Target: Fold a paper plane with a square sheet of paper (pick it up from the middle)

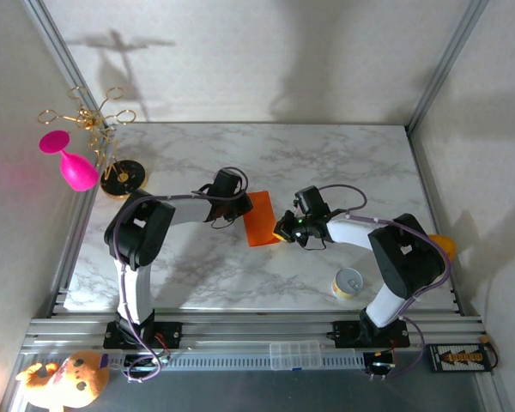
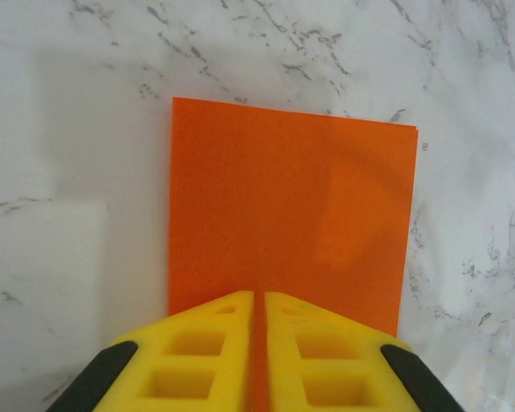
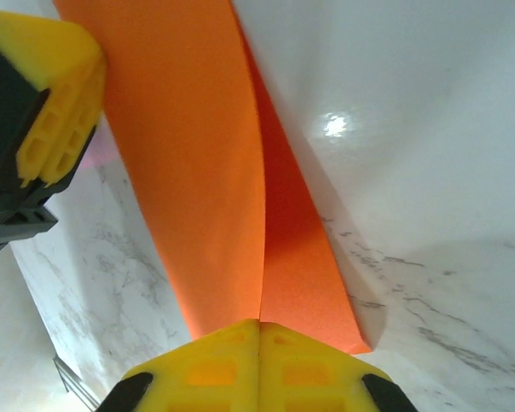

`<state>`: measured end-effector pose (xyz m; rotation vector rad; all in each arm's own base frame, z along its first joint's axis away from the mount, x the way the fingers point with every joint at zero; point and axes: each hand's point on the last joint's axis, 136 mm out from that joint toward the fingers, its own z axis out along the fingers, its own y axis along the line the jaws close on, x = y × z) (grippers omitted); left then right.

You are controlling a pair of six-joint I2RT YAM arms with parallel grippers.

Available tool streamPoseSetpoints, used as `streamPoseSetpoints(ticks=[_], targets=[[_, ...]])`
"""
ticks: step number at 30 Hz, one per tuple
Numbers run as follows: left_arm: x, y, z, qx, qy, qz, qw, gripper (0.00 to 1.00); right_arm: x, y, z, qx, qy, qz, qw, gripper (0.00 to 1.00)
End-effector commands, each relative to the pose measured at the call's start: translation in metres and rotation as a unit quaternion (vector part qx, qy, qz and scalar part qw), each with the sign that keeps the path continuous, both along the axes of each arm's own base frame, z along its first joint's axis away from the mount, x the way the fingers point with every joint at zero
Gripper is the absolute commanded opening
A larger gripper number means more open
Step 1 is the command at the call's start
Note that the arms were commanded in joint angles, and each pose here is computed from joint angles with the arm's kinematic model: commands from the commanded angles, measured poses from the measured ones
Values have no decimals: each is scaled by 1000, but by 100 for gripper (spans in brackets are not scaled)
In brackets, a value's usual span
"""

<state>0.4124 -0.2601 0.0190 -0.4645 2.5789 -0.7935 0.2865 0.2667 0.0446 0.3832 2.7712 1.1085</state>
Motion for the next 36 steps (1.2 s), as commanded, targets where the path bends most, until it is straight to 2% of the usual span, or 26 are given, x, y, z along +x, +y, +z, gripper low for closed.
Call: streamPoseSetpoints(ticks=[1,10,21,36], targets=[[-9,4,-19,15,30,-14,999,11,7,17,21,31,-47,38,998,0],[-13,4,-21,19,31,-27,999,10,22,53,20,21,-69,76,995,0],[-12,5,-19,18,28,-23,999,10,44,65,8,1,-86,43,995,0],[-6,-3,10,-1,-4,-33,999,11,41,76,-9,-2,-74,56,996,0]])
